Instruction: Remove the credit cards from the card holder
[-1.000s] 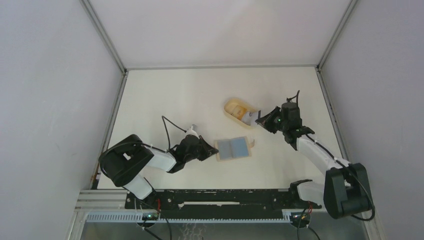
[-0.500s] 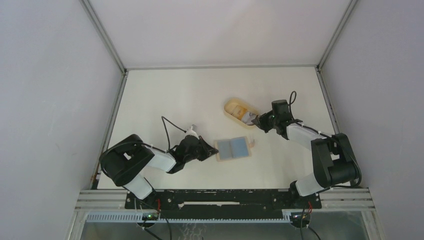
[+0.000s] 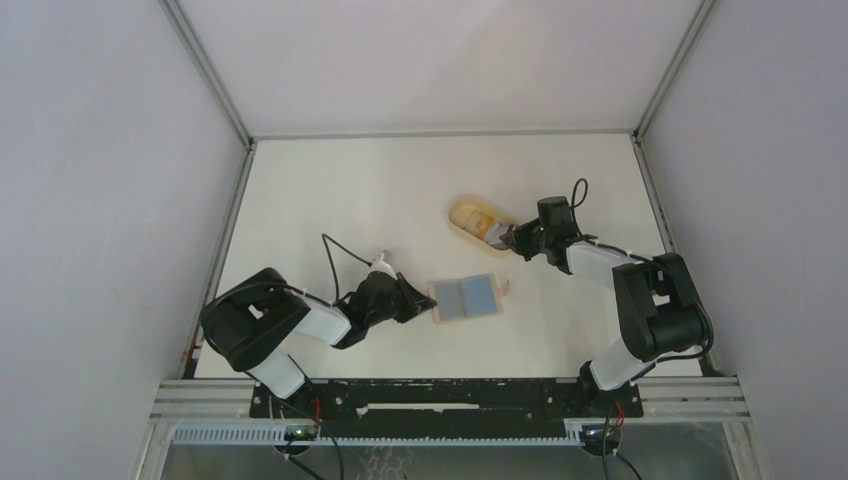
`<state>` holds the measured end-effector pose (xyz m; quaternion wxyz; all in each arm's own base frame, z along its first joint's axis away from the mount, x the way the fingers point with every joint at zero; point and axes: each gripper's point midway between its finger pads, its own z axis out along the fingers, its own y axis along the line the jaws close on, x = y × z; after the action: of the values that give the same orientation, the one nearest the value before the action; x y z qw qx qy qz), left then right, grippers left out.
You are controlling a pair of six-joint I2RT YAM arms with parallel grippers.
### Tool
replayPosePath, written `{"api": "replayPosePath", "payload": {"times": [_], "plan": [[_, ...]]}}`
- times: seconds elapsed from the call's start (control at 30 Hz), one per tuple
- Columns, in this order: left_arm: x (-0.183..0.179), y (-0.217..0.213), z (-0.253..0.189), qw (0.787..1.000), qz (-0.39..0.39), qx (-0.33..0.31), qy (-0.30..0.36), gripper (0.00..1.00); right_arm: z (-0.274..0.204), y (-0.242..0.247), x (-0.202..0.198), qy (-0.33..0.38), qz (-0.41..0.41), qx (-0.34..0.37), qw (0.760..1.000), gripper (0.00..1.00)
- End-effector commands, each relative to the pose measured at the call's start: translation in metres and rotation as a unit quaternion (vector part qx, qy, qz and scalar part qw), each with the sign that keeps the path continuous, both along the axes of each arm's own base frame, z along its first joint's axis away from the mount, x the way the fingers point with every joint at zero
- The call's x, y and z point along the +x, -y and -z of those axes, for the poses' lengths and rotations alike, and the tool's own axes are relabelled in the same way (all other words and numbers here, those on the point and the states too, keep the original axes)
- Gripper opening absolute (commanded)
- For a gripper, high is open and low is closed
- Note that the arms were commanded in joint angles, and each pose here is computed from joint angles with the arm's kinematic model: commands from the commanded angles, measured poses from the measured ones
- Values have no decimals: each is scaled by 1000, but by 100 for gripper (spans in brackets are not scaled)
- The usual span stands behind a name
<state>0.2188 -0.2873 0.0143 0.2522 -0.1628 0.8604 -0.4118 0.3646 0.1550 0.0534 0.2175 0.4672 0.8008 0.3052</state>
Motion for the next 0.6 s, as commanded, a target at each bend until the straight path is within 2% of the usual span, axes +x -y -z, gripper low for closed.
{"api": "replayPosePath", "payload": {"times": [0.0, 0.23, 0.4, 0.5, 0.57], "plan": [[-22, -26, 40, 997, 3, 66, -49, 0, -14, -1, 20, 34, 4, -10, 999, 10], [-22, -27, 40, 997, 3, 66, -49, 0, -12, -1, 22, 32, -3, -16, 999, 19], [-21, -29, 40, 997, 1, 66, -51, 0, -15, 11, 14, 24, 6, -40, 999, 30], [-21, -26, 40, 997, 5, 66, -51, 0, -21, 17, 11, 25, 12, -51, 998, 40], [-20, -27, 40, 997, 3, 67, -49, 0, -25, 21, 9, 23, 18, -55, 998, 56]]}}
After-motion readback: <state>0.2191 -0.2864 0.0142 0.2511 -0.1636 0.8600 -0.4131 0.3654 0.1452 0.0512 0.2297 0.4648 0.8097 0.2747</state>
